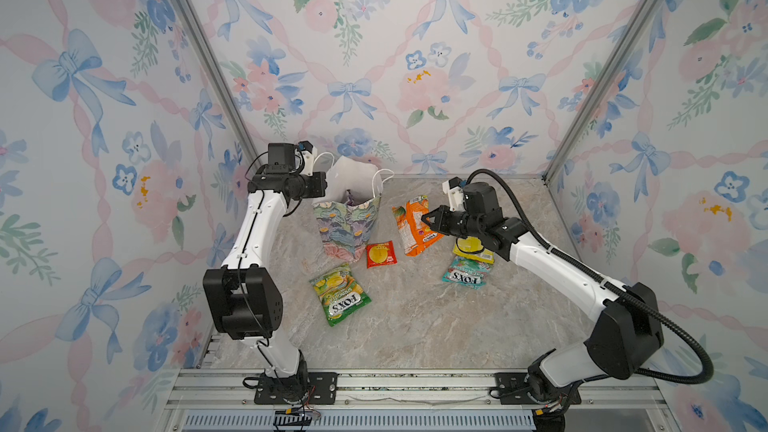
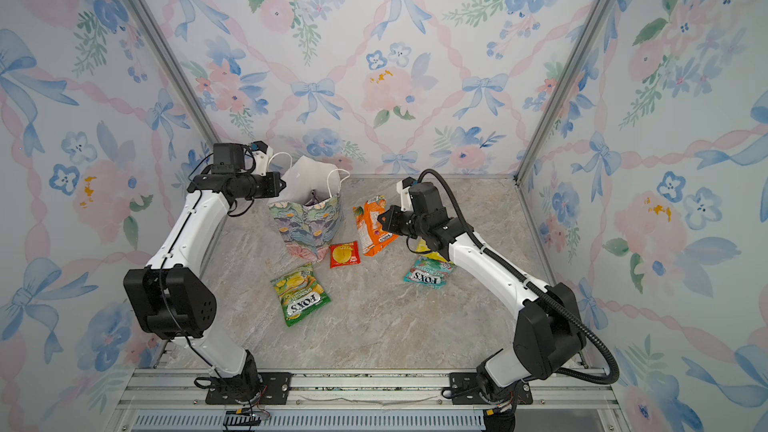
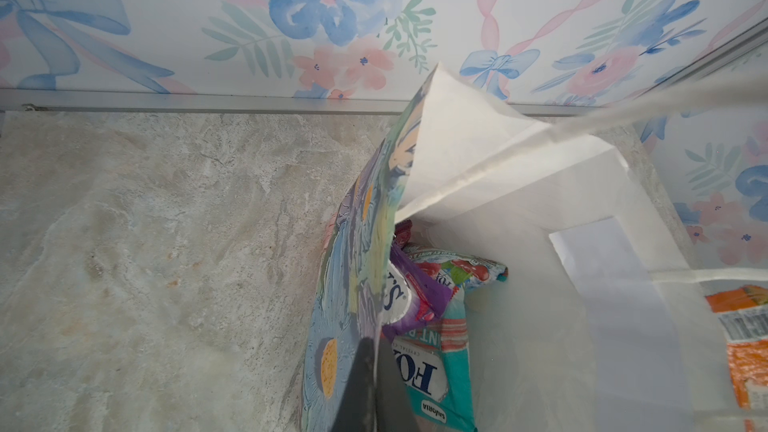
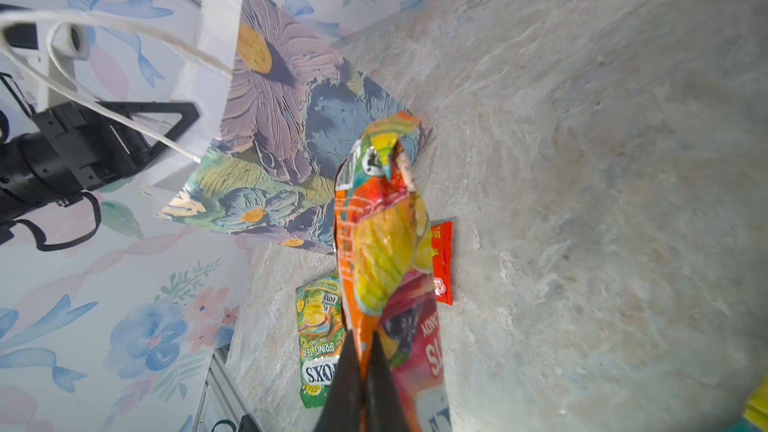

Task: Place the snacks into the paper bag
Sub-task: 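Lift the orange bag high with the right gripper, then carry the orange bag over the gift bag beside the left gripper, then lower the orange bag into the gift bag with the right gripper, then open the right gripper and raise it out of the gift bag, then reach the right gripper down to the teal FOX'S bag under the yellow bag, then close the right gripper on the end of the teal bag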

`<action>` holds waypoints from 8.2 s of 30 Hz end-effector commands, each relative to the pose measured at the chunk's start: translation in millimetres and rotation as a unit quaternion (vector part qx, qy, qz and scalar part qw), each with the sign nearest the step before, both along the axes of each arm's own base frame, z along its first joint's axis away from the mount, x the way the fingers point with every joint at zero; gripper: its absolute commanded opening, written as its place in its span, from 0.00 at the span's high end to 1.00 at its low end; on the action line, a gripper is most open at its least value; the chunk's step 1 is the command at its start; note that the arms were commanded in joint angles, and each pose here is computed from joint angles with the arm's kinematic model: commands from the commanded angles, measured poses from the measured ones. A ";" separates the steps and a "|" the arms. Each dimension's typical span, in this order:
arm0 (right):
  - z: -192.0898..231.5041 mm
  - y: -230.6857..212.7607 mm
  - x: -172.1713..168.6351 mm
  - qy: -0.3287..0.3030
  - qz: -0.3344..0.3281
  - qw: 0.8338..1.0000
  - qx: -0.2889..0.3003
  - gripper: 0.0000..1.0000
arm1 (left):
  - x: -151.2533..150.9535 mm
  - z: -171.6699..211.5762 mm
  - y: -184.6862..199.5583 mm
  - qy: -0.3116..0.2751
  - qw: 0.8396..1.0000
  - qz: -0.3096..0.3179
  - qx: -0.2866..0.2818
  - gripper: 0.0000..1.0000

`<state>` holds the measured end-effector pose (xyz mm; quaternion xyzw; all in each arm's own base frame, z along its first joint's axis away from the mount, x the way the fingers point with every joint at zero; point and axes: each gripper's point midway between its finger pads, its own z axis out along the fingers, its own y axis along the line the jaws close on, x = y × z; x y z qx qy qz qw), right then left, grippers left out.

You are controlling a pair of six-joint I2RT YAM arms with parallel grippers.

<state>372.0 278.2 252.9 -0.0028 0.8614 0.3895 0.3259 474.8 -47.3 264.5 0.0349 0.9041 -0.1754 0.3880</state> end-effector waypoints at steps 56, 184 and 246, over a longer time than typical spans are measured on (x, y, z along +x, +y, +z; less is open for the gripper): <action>180.3 160.2 93.0 -0.276 -0.013 0.961 -0.015 1.00 | -5.0 -4.0 -0.3 0.007 1.000 -0.005 -0.001 1.00; 31.5 -47.1 -25.9 -0.090 -0.063 0.989 -0.099 0.01 | -4.0 -4.5 9.2 0.007 1.000 0.006 0.003 1.00; -153.1 -147.0 -82.7 0.121 -0.179 0.972 -0.096 1.00 | -2.5 -8.9 9.1 0.013 1.000 0.006 0.000 1.00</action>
